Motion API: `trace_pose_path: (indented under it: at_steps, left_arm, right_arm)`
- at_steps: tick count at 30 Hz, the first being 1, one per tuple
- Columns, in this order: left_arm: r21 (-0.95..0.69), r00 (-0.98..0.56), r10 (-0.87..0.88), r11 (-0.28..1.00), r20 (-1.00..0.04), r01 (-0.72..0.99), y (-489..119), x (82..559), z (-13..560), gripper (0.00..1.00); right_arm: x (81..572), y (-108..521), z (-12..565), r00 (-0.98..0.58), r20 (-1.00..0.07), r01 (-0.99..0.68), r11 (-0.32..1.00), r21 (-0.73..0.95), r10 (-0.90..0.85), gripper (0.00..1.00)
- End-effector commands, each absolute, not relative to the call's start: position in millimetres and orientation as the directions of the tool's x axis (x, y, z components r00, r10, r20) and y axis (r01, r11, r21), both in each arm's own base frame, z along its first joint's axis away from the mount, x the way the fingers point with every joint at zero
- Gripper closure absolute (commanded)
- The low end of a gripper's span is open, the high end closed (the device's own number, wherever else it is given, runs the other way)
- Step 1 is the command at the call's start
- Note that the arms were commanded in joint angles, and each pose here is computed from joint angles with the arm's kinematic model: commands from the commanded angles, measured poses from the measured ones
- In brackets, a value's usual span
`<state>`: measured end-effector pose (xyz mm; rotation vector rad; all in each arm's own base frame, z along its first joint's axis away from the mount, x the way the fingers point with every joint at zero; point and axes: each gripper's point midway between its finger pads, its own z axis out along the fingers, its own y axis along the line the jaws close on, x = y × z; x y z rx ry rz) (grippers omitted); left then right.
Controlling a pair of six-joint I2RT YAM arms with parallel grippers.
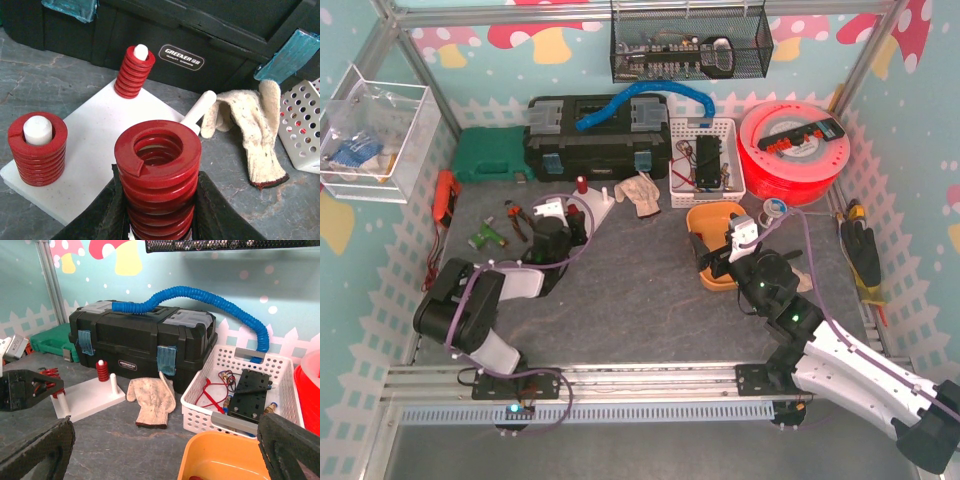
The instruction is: Install the large spring
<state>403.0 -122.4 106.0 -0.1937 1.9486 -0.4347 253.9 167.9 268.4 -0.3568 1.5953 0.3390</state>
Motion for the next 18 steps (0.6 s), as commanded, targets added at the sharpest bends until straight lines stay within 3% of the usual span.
trace_pose_path:
  at_steps: [1, 18]
  left_arm:
    - [-0.383, -0.398, -0.326, 0.921, -0.857, 0.070, -122, 404, 102, 0.99]
    - [-0.352, -0.408, -0.290, 0.932, -0.866, 0.085, -132, 400, 89, 0.97]
  right_arm:
    - [254, 165, 273, -0.029, -1.000, -0.418, 0.909, 0.007, -0.006, 0.01]
    - [255, 165, 271, -0.032, -0.999, -0.416, 0.909, 0.004, -0.010, 0.01]
